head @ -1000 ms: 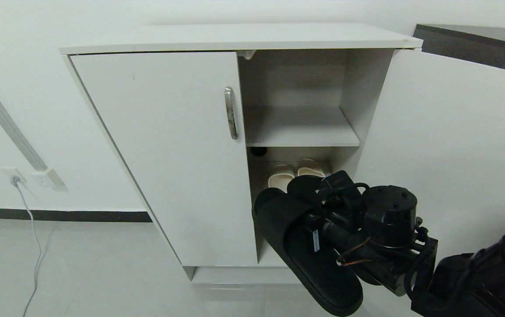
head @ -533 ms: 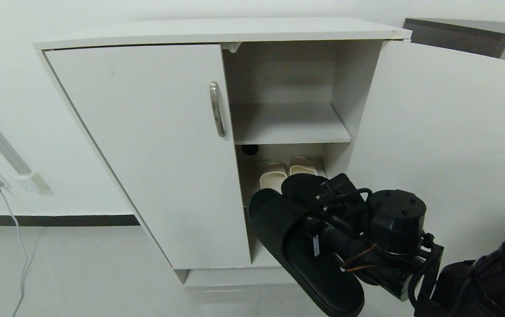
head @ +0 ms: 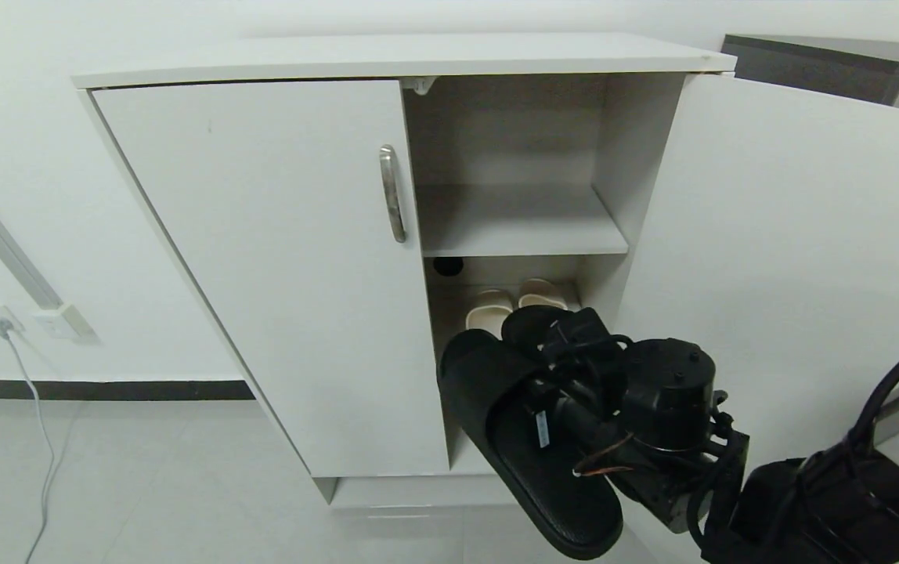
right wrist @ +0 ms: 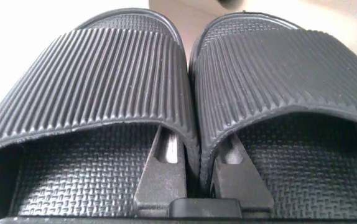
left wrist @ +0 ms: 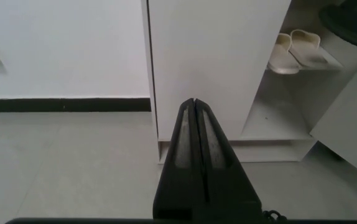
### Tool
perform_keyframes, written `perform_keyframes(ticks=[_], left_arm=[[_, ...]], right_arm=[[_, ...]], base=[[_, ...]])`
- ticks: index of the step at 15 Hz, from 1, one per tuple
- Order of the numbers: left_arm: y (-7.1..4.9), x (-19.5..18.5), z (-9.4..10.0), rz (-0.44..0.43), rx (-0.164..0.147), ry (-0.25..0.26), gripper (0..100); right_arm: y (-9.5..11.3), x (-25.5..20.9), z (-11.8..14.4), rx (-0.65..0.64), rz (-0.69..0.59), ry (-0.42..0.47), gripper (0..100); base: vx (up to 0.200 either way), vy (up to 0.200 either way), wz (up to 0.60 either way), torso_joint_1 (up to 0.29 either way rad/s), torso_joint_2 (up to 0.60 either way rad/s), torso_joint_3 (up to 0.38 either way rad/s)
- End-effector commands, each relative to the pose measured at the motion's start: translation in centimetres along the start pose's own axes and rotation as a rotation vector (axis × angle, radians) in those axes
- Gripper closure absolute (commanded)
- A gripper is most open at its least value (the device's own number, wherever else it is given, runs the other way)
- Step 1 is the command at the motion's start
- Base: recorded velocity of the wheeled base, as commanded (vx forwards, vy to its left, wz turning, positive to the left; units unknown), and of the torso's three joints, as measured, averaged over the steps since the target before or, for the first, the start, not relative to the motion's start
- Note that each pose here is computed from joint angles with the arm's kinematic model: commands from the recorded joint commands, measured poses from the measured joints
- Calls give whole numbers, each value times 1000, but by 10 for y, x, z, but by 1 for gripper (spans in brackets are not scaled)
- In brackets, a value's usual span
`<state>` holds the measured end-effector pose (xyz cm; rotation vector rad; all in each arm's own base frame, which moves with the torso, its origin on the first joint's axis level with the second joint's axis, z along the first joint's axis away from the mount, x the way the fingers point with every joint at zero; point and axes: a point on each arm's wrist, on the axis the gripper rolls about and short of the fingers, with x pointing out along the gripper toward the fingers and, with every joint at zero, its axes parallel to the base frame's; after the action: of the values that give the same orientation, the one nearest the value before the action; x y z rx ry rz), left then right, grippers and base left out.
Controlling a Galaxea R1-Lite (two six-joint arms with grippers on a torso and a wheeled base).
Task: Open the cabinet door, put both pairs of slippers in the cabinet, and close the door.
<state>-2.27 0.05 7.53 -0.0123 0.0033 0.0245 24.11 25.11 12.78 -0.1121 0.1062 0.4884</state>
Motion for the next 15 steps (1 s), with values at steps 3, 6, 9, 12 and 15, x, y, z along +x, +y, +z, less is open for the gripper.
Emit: perform_keyframes(ticks=[3,6,9,12,15], left_arm=[[0,0,0,0,0,0,100],[0,0,0,0,0,0,100],[0,0,0,0,0,0,100],[0,0,0,0,0,0,100],[0,0,0,2,2,0,100]], right_arm=[[19,12,44,111,-146,92,100],[25,13,81,155,-263,88,100],[28,16,108,163,-340,37,100],[25,26,114,157,-390,44,100],[25,29,115,161,-406,36,100]], base=[[0,0,0,0,0,0],[0,0,0,0,0,0],[0,0,0,0,0,0],[0,0,0,0,0,0],[0,0,0,0,0,0]])
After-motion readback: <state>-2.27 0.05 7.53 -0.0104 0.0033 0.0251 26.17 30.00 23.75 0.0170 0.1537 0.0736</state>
